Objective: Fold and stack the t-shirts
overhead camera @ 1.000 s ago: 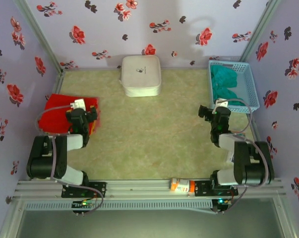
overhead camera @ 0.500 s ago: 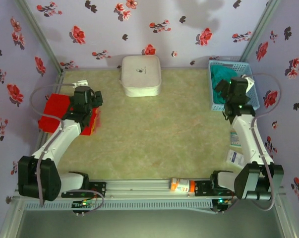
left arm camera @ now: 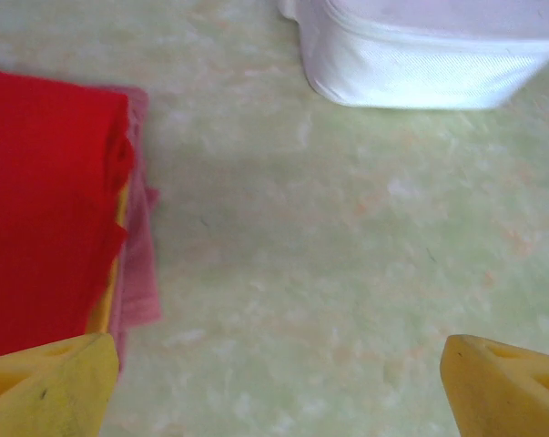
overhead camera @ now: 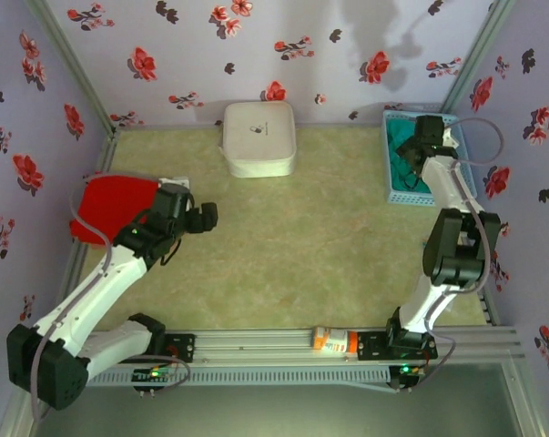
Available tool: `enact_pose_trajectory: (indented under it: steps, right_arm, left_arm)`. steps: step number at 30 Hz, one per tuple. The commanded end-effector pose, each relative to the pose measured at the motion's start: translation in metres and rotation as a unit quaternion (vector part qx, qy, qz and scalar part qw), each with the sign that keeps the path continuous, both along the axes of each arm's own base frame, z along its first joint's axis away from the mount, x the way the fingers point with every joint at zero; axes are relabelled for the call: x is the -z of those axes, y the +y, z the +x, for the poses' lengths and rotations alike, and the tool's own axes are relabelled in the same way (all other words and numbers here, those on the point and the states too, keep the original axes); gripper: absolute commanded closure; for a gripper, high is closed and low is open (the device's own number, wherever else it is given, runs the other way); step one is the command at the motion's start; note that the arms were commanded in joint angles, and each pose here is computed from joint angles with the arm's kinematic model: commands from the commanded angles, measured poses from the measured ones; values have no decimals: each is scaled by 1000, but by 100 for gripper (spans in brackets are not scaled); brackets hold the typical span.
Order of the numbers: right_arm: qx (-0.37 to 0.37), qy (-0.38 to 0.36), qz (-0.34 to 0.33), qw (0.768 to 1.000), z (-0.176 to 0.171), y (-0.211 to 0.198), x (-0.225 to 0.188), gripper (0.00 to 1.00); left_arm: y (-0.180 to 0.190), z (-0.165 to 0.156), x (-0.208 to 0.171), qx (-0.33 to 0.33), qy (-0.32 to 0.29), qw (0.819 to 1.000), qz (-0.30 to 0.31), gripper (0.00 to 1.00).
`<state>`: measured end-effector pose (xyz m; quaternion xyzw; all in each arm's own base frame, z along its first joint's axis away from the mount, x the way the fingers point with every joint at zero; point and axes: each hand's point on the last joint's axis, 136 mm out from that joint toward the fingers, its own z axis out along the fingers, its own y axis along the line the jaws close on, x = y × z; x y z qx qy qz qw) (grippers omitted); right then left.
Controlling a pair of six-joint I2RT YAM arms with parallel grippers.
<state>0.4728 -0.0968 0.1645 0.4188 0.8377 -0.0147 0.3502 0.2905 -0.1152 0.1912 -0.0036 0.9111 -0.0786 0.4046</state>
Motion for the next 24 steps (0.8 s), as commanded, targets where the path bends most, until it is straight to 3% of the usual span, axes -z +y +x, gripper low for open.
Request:
enact_pose_trajectory:
  steps: [1, 9, 14, 16, 19, 22, 24]
  right_arm:
    - [13, 8, 46, 999, 21, -4, 19, 7]
    - [-21, 86, 124, 988, 67, 12, 95, 13]
    - [-20, 135, 135, 981, 68, 12, 127, 17]
    - [-21, 141, 141, 980, 67, 13, 135, 24]
    - [-17, 147, 151, 977, 63, 11, 144, 42]
    - [-12, 146, 155, 977, 61, 6, 144, 79]
    - [-10, 139, 154, 978, 60, 4, 134, 98]
  left_arm:
    - [-2, -26, 21, 2, 47, 999, -11, 9]
    - [-11, -47, 30, 12, 57, 998, -34, 9]
    - [-15, -51, 34, 15, 62, 997, -39, 9]
    - [-17, -50, 34, 17, 60, 997, -41, 9]
    - [-19, -49, 34, 18, 59, 997, -42, 9]
    - [-20, -48, 33, 22, 57, 997, -41, 9]
    - [-21, -46, 34, 21, 57, 997, -41, 9]
